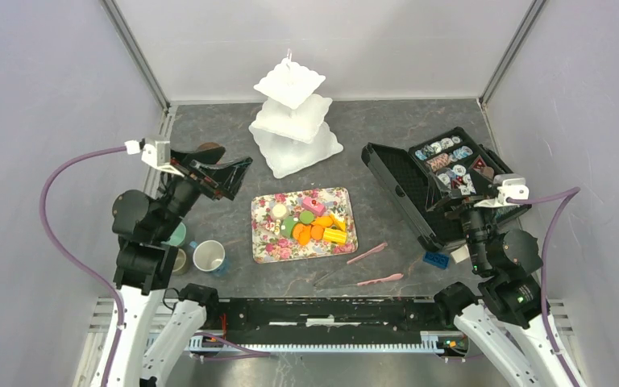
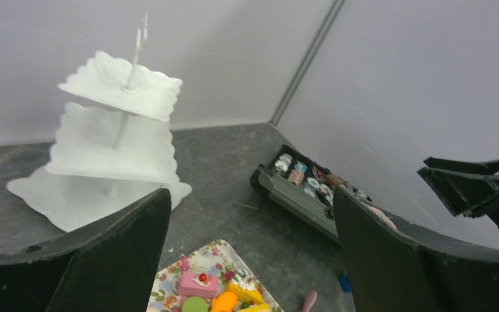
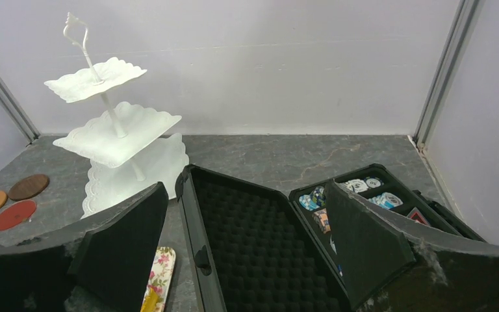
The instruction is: Serve the afternoon tea
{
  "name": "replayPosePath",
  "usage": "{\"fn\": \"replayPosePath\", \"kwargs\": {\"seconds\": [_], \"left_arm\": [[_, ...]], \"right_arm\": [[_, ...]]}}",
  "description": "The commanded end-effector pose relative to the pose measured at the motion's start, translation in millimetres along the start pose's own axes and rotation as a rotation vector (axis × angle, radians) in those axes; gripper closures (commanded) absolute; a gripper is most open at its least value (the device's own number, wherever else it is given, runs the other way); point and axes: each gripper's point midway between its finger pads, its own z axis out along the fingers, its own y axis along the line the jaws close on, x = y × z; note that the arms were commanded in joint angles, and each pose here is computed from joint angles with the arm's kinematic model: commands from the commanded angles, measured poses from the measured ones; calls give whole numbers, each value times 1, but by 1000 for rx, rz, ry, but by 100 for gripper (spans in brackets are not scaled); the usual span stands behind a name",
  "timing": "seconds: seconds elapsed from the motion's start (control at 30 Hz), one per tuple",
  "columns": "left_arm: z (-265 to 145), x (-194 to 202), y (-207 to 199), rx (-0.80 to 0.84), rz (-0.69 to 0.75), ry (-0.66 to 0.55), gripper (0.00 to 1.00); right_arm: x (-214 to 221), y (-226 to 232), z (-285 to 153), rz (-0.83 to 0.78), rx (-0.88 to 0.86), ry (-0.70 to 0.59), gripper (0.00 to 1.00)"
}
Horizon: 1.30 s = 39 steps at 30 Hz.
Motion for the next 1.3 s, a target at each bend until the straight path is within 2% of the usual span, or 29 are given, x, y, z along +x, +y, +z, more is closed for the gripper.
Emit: {"fn": "replayPosePath", "kwargs": {"seconds": [0.0,0.17,0.37,0.57,0.7,0.9,1.07,1.27], "left_arm": [[14,20,-17,127,-110,106,0],[31,70,-37,280,-168,317,0],[36,160,-71,384,-173,640,0],[10,251,-113,430,-29,892,0],[-5,297,-117,373,66,936,0],[-41,344,-136,520,239,947,0],[-55,379,-131,534,294,1029,0],[-60,414,-130,506,380,1073,0]], "right_arm": [[-7,-2,0,19,16,-32,2],[-4,9,1,1,-49,-38,2],[1,10,1,2,-55,-44,2],[7,1,3,8,3,7,2],[8,4,0,6,-20,5,2],[6,2,-6,32,-22,-46,2],[6,7,-5,30,-50,-45,2],[13,11,-2,19,-61,-22,2]]}}
